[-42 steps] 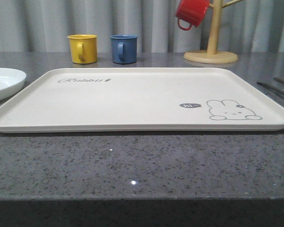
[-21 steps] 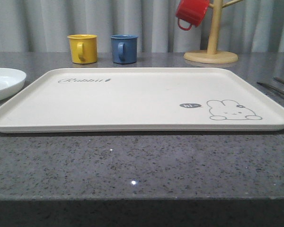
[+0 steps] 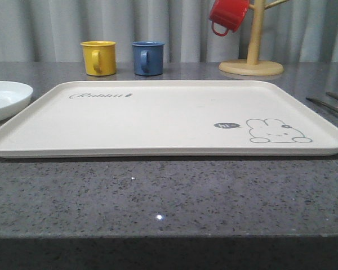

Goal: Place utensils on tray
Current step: 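Grasp the white plate rim with the left gripper and lift it, then lower the plate onto the tray and open the left gripper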

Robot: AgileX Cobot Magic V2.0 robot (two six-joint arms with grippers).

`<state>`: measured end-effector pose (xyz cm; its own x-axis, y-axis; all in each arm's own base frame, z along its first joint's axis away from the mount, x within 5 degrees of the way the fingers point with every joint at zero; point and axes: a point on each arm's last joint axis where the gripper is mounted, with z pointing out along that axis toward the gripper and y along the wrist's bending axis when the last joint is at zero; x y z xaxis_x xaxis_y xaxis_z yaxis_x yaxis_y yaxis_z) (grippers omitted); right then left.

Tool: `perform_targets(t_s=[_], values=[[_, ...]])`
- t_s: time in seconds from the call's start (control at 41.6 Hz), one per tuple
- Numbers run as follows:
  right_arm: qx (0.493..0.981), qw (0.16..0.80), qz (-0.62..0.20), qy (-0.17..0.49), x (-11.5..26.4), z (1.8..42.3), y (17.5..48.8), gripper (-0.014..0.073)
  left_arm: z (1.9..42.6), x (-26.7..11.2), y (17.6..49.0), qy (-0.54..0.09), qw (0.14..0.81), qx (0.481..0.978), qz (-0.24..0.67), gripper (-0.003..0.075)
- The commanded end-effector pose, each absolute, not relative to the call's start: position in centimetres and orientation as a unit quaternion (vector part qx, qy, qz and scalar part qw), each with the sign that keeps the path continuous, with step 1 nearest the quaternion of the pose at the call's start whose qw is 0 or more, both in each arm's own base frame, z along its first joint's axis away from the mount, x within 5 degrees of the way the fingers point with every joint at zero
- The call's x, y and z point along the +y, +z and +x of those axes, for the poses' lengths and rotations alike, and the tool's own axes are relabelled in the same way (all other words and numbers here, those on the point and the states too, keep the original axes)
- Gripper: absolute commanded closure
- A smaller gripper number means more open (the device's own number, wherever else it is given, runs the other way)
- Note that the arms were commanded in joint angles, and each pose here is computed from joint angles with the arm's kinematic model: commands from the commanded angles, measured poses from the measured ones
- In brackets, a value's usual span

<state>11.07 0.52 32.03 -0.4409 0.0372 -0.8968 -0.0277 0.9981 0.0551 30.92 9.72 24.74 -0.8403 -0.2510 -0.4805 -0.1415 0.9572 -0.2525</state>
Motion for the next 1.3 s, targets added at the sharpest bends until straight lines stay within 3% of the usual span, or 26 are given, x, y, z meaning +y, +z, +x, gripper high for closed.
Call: perform_targets(t_s=[0.0, 0.241, 0.361, 0.722, 1.059, 1.131, 1.275], values=[[0.823, 0.568, 0.001, 0.028, 0.5, 11.4, 33.7, 0.0181, 30.4, 9.2, 28.8, -0.100, 0.321, 0.937, -0.093, 0.0738], [0.823, 0.568, 0.001, 0.028, 0.5, 11.4, 33.7, 0.0181, 29.6, 4.7, 34.8, -0.123, 0.387, 0.914, 0.002, 0.0738], [0.823, 0.568, 0.001, 0.028, 0.5, 11.4, 33.7, 0.0181, 29.9, 0.9, 36.2, -0.149, 0.399, 0.903, 0.059, 0.0738], [0.823, 0.568, 0.001, 0.028, 0.5, 11.4, 33.7, 0.0181, 32.3, -9.1, 31.9, -0.205, 0.333, 0.902, 0.181, 0.0738], [0.823, 0.568, 0.001, 0.028, 0.5, 11.4, 33.7, 0.0181, 34.4, -10.1, 27.8, -0.204, 0.288, 0.919, 0.177, 0.0736], [0.823, 0.568, 0.001, 0.028, 0.5, 11.4, 33.7, 0.0181, 34.5, -10.1, 27.6, -0.205, 0.285, 0.919, 0.177, 0.0682], [0.823, 0.568, 0.001, 0.028, 0.5, 11.4, 33.7, 0.0181, 34.4, -10.0, 27.7, -0.203, 0.282, 0.920, 0.180, 0.0394]])
